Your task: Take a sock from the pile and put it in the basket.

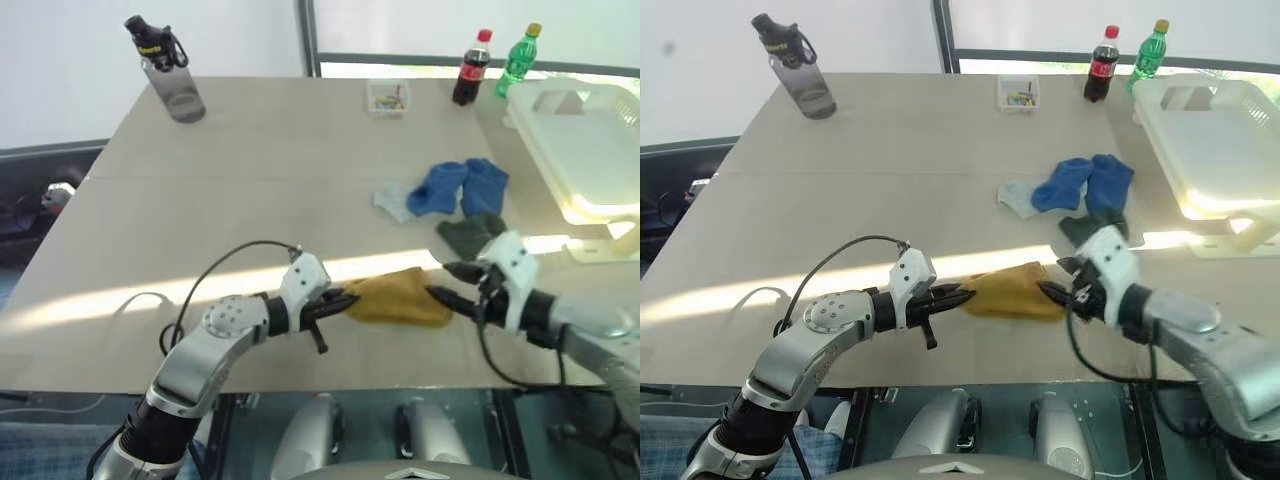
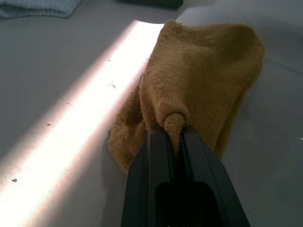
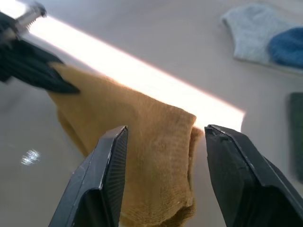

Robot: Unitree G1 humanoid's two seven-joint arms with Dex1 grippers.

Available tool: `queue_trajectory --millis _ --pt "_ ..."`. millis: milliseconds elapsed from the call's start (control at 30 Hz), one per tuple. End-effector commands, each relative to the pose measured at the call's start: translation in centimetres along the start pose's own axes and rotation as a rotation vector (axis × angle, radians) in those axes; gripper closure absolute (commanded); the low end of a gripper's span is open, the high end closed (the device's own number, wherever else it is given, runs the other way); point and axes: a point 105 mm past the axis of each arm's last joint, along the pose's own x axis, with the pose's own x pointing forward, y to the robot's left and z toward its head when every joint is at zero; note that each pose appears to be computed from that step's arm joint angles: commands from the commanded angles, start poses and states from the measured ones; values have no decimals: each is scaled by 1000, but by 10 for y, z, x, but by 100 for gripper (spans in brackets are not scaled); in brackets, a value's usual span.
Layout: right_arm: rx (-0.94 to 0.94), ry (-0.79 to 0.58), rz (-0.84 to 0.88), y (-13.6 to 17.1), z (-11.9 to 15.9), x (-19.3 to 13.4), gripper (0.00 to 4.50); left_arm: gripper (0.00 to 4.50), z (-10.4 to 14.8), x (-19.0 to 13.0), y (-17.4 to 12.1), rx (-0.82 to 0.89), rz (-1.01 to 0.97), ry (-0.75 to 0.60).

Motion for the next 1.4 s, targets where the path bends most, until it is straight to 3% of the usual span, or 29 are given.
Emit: queue_trajectory --millis 33,133,333,533,700,1033,1400 --pt "-36 -102 -25 3 -3 9 183 378 7 1 -7 6 -38 -17" --pt "-67 -51 -46 -1 -26 15 183 281 6 1 -10 -22 -57 -12" --pt "-79 -9 -60 -4 -46 22 183 7 12 -1 3 -42 36 -41" --pt "-88 23 -57 -5 -56 24 183 2 6 -18 20 -337 100 -64" --pt "-99 30 -64 -8 -57 26 183 2 -10 -18 4 -622 -2 62" --pt "-123 37 -58 -5 -57 31 183 2 -6 -5 4 -923 -107 112" --pt "-143 46 -64 -5 -57 32 183 2 20 4 0 -1151 -413 -89"
